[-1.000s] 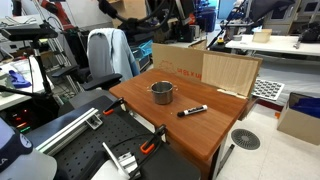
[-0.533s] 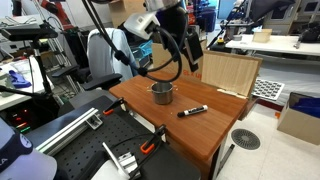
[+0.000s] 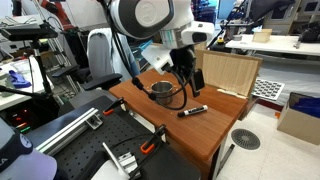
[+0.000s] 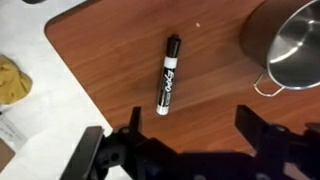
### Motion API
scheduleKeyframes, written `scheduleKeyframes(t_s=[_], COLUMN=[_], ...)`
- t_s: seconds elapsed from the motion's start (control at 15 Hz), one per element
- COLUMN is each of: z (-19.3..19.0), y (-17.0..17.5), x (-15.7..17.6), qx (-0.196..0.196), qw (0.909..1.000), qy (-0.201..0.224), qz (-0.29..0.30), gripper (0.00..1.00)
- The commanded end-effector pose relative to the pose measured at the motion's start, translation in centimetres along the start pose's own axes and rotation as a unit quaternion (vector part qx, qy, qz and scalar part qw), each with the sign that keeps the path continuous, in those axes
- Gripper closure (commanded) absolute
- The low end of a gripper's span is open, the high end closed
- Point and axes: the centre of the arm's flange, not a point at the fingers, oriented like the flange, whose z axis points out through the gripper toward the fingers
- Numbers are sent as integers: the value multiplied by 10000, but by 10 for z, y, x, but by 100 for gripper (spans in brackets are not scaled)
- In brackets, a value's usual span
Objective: Pick the marker and put it in the pot
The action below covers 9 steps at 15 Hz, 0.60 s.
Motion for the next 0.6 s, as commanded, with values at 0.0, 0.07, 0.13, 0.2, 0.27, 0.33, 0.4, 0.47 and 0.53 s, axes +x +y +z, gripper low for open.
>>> scheduleKeyframes(t_s=[0.0, 0.07, 0.13, 0.2, 0.27, 0.33, 0.4, 0.47, 0.53], z=[26, 33, 38, 44, 48, 54, 57, 64, 67], y=[5, 10, 13, 17, 20, 26, 28, 31, 32], x=[10, 10, 11, 12, 12, 12, 13, 13, 13], qx=[-31, -42, -72, -92, -127, -128, -159, -153, -154], qw=[9999, 9999, 9999, 9999, 9998, 9997, 9997, 9997, 9996], qy=[117, 89, 68, 50, 51, 12, 15, -8, -41], qz=[20, 64, 90, 127, 153, 190, 197, 215, 234], gripper=[0, 0, 0, 0, 0, 0, 0, 0, 0])
